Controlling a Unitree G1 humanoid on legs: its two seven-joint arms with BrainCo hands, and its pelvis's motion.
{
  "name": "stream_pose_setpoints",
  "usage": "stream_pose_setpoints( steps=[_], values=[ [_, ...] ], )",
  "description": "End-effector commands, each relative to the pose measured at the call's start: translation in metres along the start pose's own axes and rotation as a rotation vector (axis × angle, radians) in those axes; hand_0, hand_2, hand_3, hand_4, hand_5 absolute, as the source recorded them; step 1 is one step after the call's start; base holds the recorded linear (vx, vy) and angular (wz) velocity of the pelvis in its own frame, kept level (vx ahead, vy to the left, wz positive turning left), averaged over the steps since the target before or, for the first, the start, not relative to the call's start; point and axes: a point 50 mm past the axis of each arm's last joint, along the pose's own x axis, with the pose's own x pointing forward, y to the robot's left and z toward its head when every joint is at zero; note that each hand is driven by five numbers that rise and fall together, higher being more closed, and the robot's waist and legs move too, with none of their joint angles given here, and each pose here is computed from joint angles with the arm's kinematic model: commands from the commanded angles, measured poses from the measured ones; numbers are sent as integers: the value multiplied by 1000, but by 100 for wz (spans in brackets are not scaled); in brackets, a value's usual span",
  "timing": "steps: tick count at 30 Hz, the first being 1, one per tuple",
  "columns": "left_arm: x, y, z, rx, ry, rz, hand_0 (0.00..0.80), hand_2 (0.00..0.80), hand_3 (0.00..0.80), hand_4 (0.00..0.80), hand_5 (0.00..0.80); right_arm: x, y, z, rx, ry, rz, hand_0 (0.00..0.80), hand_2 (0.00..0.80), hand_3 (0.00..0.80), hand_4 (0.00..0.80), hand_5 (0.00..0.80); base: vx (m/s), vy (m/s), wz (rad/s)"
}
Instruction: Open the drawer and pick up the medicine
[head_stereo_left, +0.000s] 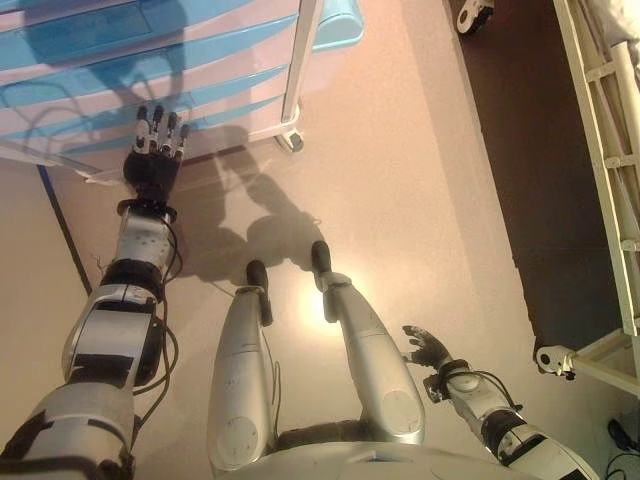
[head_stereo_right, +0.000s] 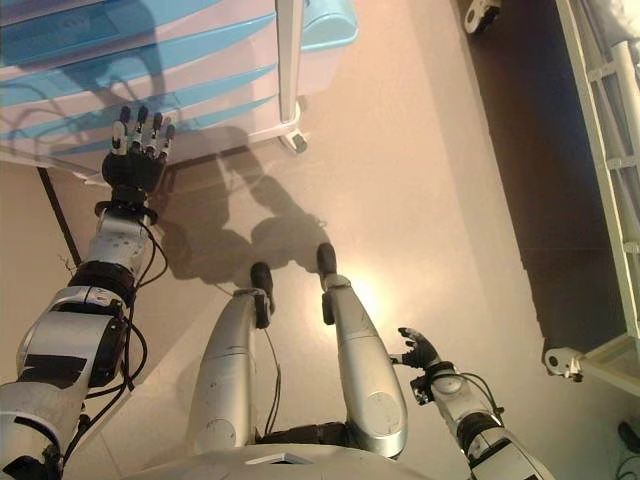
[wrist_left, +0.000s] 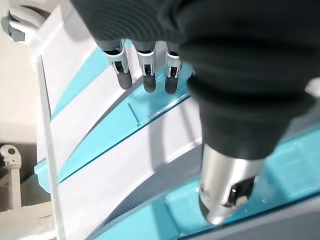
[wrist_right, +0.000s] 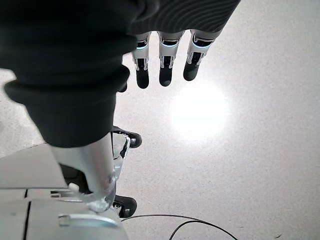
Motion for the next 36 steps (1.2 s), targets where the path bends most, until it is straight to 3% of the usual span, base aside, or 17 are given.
stream_pose_setpoints(
  steps=[1,17,36],
  values=[
    [16,-31,36,-34,-167,-187,0,0,0,0,0,-2,29,-2,13,-28,88,0,0,0,0,0,0,0,0],
    [29,-63,69,-39,-272,-321,0,0,0,0,0,-6,38,-12,18,-4,112,0,0,0,0,0,4,-6,1],
    [22,-86,82,-12,-253,-463,0,0,0,0,0,-23,55,-46,13,96,144,0,0,0,0,0,60,-9,2]
  ],
)
